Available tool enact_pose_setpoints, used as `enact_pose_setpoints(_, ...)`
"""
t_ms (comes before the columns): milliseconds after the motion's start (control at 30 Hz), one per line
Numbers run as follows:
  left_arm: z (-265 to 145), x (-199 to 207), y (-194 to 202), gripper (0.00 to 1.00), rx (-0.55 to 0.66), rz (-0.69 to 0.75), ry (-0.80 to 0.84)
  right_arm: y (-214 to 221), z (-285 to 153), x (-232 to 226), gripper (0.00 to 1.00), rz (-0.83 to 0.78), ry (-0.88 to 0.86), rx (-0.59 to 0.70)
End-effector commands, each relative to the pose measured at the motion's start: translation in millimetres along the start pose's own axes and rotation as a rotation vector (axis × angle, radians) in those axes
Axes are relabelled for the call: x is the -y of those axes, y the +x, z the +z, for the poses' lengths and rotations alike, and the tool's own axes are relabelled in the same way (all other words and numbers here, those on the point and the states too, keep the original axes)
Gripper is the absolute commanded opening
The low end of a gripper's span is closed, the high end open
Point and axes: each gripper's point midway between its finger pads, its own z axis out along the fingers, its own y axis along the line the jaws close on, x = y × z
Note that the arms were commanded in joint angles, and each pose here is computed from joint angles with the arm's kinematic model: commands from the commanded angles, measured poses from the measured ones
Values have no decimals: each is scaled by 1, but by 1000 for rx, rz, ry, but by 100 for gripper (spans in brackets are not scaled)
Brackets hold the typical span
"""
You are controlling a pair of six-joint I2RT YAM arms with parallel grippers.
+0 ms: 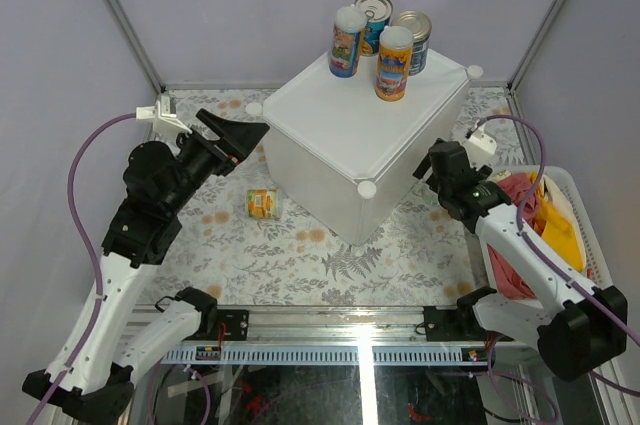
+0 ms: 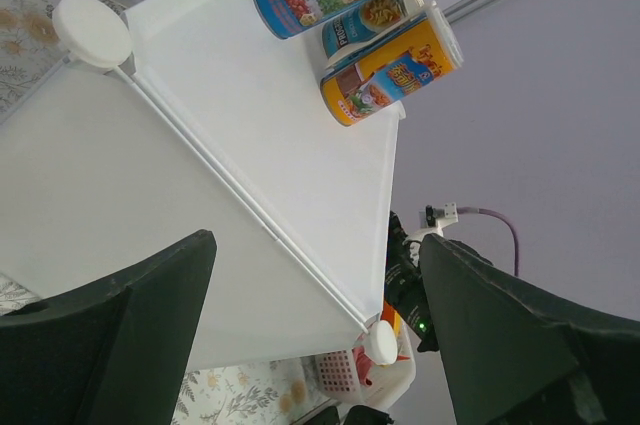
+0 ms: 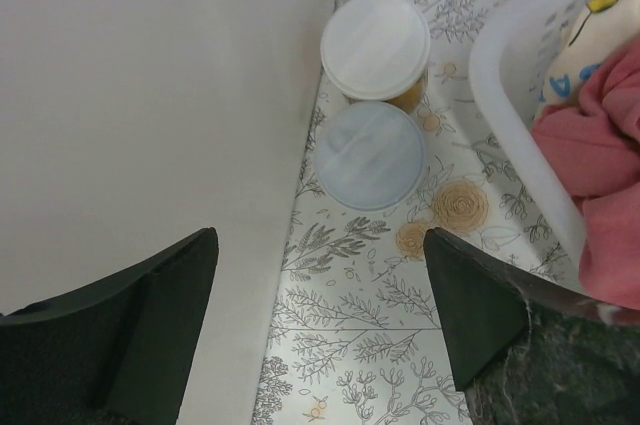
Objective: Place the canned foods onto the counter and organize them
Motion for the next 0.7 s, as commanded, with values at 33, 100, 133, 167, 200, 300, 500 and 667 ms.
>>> enact_pose_setpoints(33,-3,4,-8,83,22,32,8,2,10,11,90,99,98,27)
enact_pose_setpoints(100,-3,4,-7,83,21,33,6,8,15,16,90,107,131,17)
enact_pose_setpoints(133,-3,3,-7,83,21,34,5,9,18,17,90,112,140,16)
enact_pose_setpoints(167,-3,3,-8,83,23,36,4,12,20,18,90,116,146,14)
enact_pose_setpoints(200,-4,4,-8,83,25,37,4,14,23,20,90,119,150,12)
enact_pose_setpoints(300,-4,3,-9,83,26,39,-1,18,30,23,90,128,170,14)
enact_pose_setpoints(500,-4,3,-9,83,28,41,-4,26,42,36,89,146,216,19)
enact_pose_setpoints(667,-5,3,-10,83,31,42,-5,28,53,39,89,149,225,19)
